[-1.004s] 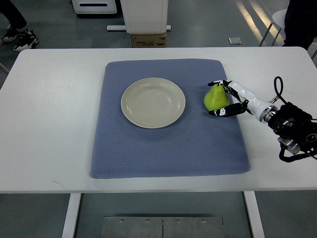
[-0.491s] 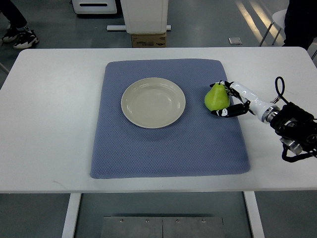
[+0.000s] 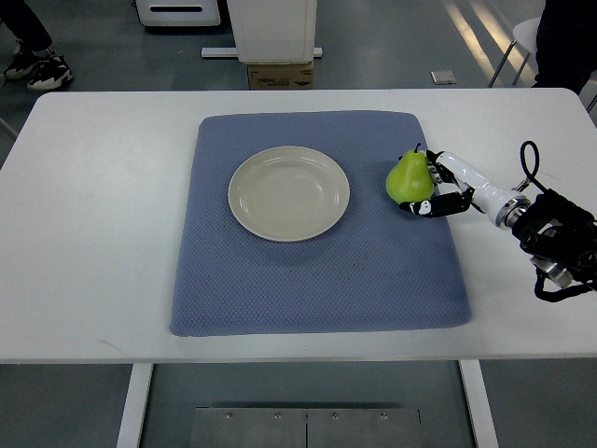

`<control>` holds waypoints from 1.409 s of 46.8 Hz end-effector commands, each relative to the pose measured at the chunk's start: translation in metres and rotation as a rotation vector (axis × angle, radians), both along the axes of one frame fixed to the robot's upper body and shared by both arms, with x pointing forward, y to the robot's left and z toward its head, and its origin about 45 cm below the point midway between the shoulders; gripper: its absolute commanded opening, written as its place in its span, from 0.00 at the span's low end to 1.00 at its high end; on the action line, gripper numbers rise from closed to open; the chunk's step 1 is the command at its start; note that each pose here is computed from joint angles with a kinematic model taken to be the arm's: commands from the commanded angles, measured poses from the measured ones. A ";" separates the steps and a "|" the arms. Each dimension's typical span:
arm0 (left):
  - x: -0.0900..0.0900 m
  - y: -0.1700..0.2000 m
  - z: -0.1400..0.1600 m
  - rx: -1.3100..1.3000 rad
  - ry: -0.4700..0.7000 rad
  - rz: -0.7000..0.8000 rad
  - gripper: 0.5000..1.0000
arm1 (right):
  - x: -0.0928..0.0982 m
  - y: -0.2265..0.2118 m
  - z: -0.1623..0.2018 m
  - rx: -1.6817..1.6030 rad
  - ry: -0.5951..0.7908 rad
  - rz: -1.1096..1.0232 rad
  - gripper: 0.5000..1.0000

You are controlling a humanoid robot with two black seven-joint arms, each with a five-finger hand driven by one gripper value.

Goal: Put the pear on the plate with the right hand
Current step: 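Lift the pear with the right hand and carry it over the plate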

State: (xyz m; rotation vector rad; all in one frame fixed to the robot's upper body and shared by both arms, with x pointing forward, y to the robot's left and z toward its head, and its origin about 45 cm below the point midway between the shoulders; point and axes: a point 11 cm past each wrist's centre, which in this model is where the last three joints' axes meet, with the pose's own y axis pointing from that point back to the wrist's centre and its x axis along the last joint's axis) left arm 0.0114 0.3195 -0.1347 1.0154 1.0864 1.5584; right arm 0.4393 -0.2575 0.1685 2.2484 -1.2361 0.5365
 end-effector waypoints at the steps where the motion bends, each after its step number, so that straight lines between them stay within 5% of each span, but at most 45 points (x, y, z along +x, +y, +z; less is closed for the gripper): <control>1: 0.000 0.000 0.000 0.000 0.001 0.000 1.00 | 0.001 0.001 0.003 0.006 -0.011 0.005 0.00; 28: 0.000 0.000 0.000 0.000 0.001 0.000 1.00 | 0.033 -0.039 0.075 0.012 -0.156 -0.026 0.00; 43: 0.000 0.000 0.000 0.000 -0.001 0.000 1.00 | 0.036 -0.039 0.083 0.016 -0.169 -0.025 0.00; 66: 0.000 0.000 0.000 0.000 0.001 0.000 1.00 | 0.039 0.099 0.093 0.153 -0.183 0.185 0.00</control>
